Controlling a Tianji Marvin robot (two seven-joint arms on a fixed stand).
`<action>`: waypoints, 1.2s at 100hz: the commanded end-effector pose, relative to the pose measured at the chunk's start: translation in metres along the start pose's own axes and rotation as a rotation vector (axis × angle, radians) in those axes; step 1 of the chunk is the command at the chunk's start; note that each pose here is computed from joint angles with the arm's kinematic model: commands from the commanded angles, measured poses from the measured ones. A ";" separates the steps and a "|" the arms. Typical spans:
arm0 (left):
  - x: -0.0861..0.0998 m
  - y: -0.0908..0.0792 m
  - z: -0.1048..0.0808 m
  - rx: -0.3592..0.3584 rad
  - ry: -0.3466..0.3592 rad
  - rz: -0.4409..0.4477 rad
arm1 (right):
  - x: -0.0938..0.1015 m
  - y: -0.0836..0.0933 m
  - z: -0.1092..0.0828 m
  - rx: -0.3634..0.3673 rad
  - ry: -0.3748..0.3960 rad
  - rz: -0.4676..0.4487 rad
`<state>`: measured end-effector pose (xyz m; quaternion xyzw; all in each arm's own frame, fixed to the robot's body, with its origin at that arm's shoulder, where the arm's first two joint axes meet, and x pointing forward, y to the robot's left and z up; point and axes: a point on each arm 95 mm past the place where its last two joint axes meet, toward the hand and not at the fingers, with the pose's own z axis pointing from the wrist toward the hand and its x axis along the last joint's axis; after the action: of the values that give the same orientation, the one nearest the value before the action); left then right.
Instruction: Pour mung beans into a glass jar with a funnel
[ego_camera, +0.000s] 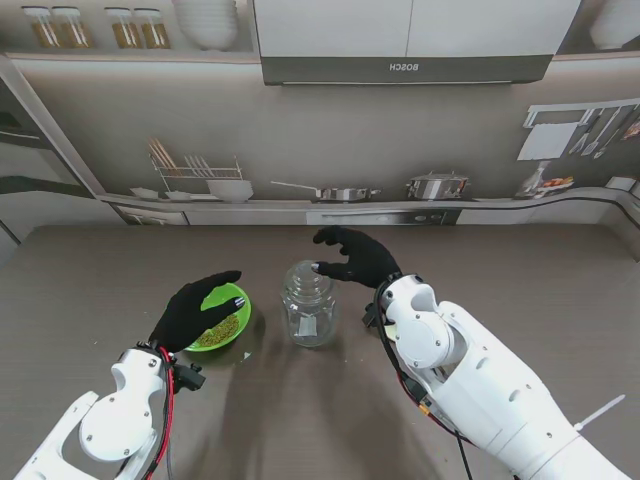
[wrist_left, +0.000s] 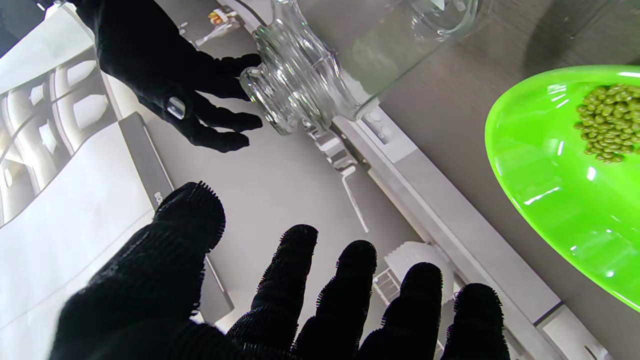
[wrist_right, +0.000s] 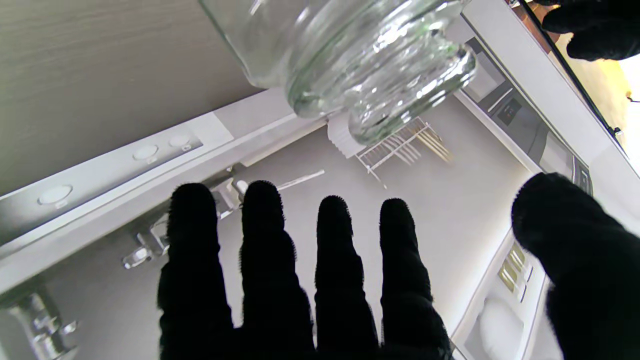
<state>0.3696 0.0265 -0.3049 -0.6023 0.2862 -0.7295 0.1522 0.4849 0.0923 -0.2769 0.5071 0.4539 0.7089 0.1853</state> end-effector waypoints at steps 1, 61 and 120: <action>0.003 0.001 0.000 -0.010 0.004 -0.007 | 0.007 -0.008 0.004 0.028 0.018 0.018; 0.003 -0.001 -0.002 -0.007 -0.002 -0.007 | -0.002 -0.049 0.026 0.207 0.047 -0.003; 0.002 -0.001 -0.002 -0.007 -0.001 -0.006 | -0.011 -0.086 0.009 0.325 0.102 0.060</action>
<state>0.3684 0.0287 -0.3041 -0.6041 0.2842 -0.7283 0.1547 0.5040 0.1199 -0.3187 0.4961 0.5269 0.6834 0.0959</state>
